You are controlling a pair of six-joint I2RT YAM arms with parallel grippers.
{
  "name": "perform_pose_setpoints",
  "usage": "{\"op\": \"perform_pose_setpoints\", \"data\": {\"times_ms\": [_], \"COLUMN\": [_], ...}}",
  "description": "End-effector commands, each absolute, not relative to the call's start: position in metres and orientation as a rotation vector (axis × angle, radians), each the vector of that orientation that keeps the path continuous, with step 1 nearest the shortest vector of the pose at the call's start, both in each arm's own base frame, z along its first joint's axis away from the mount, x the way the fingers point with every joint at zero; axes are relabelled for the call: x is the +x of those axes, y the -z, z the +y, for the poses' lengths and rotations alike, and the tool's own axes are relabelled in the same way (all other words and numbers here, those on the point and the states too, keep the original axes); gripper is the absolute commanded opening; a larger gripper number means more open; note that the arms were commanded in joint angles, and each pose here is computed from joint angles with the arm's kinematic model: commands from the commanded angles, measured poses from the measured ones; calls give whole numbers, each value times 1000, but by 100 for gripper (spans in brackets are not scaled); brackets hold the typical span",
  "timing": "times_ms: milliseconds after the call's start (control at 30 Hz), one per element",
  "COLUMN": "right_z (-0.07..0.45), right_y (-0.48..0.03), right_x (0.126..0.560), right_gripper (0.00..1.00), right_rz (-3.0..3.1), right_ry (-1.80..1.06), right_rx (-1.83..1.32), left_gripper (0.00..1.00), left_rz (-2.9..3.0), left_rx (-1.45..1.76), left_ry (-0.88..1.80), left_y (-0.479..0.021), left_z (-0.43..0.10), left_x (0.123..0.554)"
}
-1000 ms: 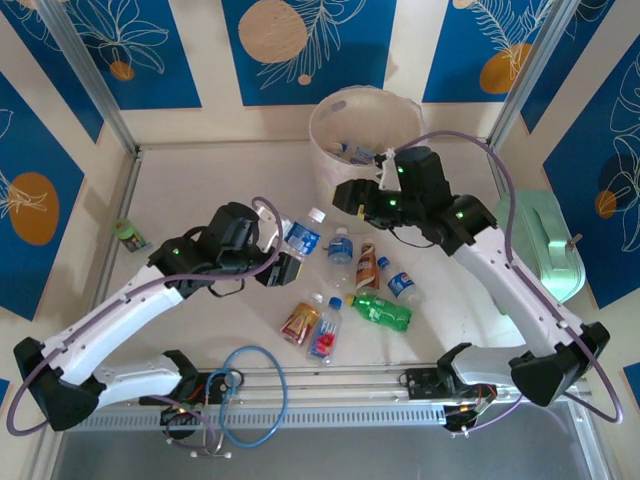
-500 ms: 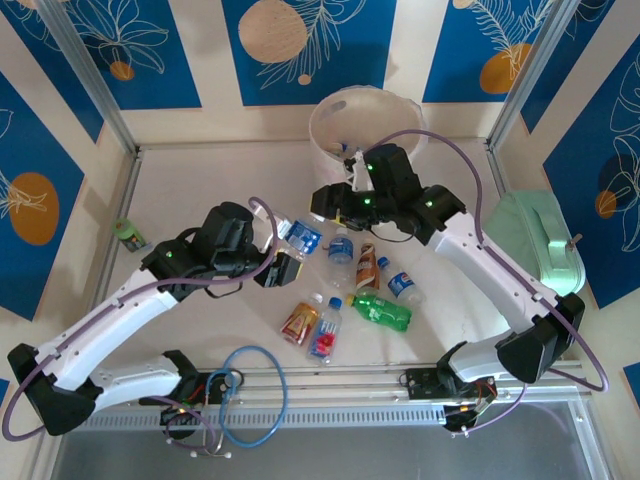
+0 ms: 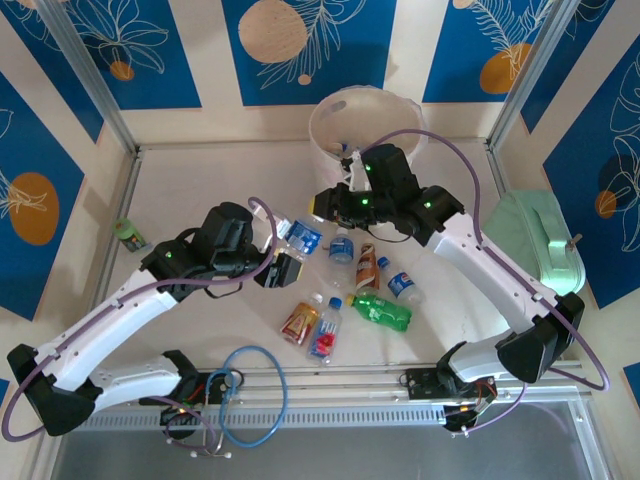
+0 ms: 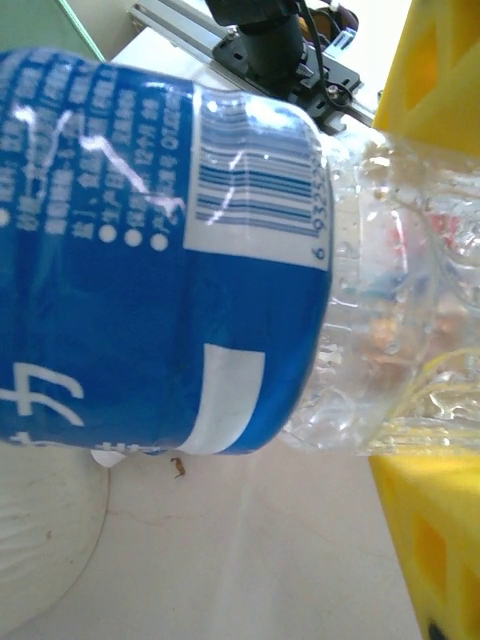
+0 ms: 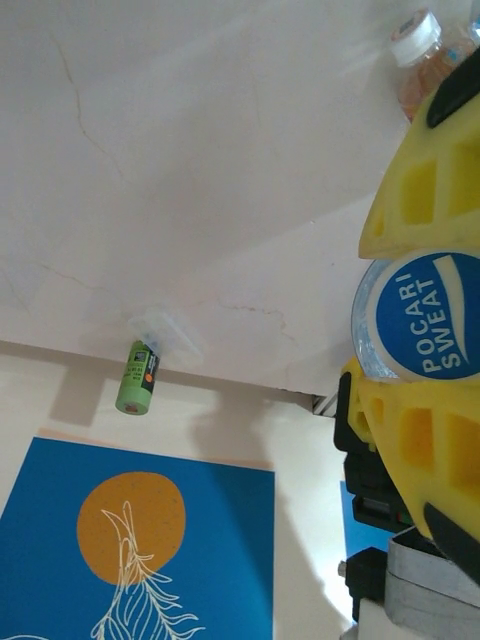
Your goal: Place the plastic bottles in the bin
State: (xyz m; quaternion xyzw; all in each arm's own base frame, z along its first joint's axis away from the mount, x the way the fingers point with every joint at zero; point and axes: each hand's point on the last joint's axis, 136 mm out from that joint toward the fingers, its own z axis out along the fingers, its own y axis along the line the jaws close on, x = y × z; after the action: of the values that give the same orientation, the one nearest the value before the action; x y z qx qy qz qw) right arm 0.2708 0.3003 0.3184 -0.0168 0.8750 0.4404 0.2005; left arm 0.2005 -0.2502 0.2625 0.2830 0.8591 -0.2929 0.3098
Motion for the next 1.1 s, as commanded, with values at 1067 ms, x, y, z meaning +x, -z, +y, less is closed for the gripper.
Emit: {"op": "perform_pose_setpoints", "data": {"times_ms": [1067], "right_z": [144], "right_y": [-445], "right_x": [465], "right_gripper": [13], "right_rz": [1866], "right_ry": [-967], "right_rx": [337], "left_gripper": [100], "left_rz": [2326], "left_rx": [507], "left_ry": [663], "left_y": [-233], "left_z": [-212], "left_x": [201]}}
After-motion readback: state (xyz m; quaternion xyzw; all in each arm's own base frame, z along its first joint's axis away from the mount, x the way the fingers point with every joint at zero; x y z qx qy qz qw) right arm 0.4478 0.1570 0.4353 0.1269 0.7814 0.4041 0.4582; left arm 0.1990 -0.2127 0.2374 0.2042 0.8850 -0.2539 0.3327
